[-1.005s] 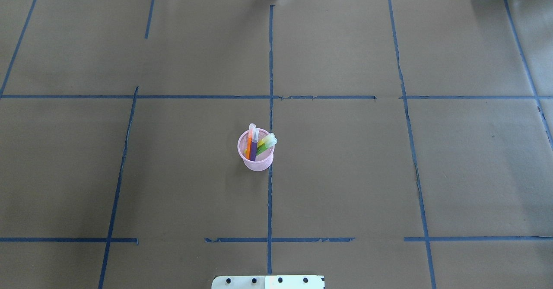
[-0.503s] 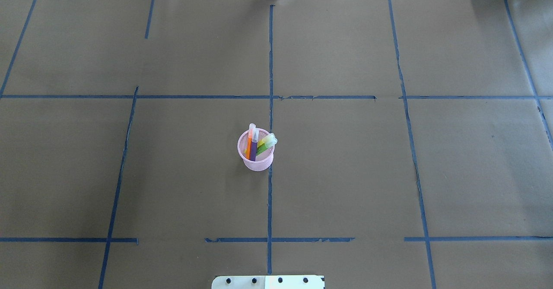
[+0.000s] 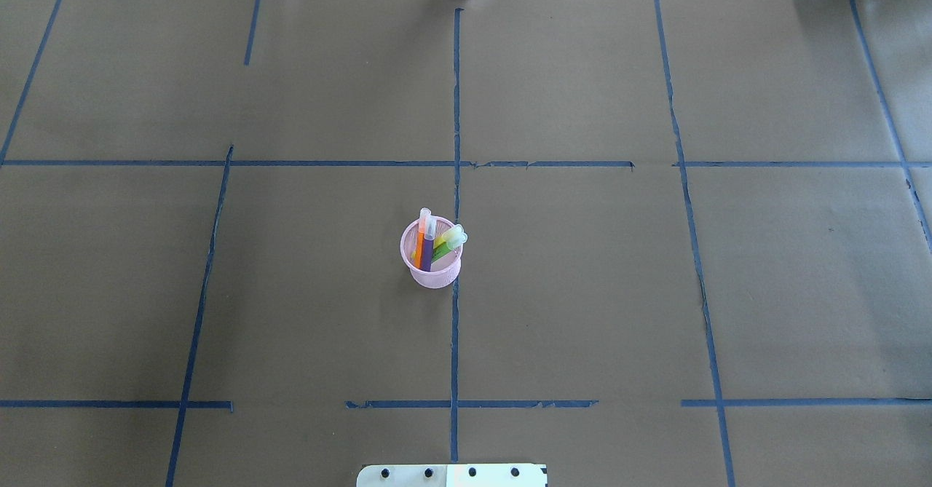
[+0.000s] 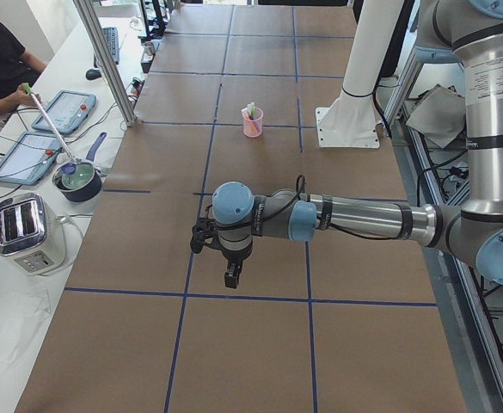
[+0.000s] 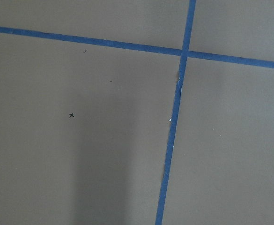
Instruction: Collect pens into pen holder
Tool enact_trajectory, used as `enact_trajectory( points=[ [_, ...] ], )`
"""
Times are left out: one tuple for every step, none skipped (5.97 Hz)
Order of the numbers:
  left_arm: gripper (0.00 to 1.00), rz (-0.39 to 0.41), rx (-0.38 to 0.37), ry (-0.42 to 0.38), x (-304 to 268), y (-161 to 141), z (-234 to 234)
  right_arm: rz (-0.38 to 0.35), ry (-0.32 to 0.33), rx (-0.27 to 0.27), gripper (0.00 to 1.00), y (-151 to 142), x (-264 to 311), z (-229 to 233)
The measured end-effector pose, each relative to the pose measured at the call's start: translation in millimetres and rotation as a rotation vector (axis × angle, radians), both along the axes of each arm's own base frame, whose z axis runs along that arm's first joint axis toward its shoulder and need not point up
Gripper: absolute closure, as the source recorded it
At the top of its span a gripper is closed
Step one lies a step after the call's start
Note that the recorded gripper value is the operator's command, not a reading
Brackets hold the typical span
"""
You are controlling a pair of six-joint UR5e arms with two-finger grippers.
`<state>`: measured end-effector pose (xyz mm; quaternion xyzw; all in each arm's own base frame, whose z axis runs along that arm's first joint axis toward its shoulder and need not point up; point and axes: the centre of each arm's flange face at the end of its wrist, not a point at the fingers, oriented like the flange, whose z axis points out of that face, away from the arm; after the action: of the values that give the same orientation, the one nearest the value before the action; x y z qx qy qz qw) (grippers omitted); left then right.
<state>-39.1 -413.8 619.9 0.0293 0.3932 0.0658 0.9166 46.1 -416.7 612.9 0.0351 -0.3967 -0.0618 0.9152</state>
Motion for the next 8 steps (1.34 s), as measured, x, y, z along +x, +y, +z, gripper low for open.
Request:
enact_trajectory(
  points=[
    [0.0, 0.0, 0.003, 0.001, -0.1, 1.2, -2.2, -0.001, 0.003, 0.003, 0.0, -0.4, 0.0, -0.9],
    [0.0, 0.001, -0.005, 0.0, -0.4, 3.7, 0.9, -0.002, 0.009, 0.009, 0.0, -1.0, 0.0, -0.7],
    [0.0, 0.001, -0.018, -0.003, -0.6, 3.4, 7.1, -0.003, 0.02, 0.014, 0.0, -1.7, 0.2, 0.1],
    [0.0, -0.001, -0.023, -0.001, -0.3, 0.9, 7.2, -0.009, 0.042, 0.015, 0.0, -2.2, -1.3, 2.3],
    [0.0, -0.007, -0.019, 0.003, 0.5, -6.7, -0.1, -0.024, 0.071, 0.013, 0.0, -2.3, -4.9, 5.6],
    [0.0, -0.017, -0.024, 0.002, 1.6, -24.9, -11.4, -0.036, 0.087, 0.011, 0.0, -1.9, -8.6, 7.5],
    [0.0, -0.025, -0.029, -0.001, 2.3, -42.3, -24.2, -0.04, 0.088, -0.001, 0.0, -1.6, -11.6, 11.0],
    [0.0, -0.025, -0.022, -0.003, 3.7, -49.8, -34.3, -0.039, 0.08, -0.022, 0.0, -1.2, -13.2, 20.0]
  ],
)
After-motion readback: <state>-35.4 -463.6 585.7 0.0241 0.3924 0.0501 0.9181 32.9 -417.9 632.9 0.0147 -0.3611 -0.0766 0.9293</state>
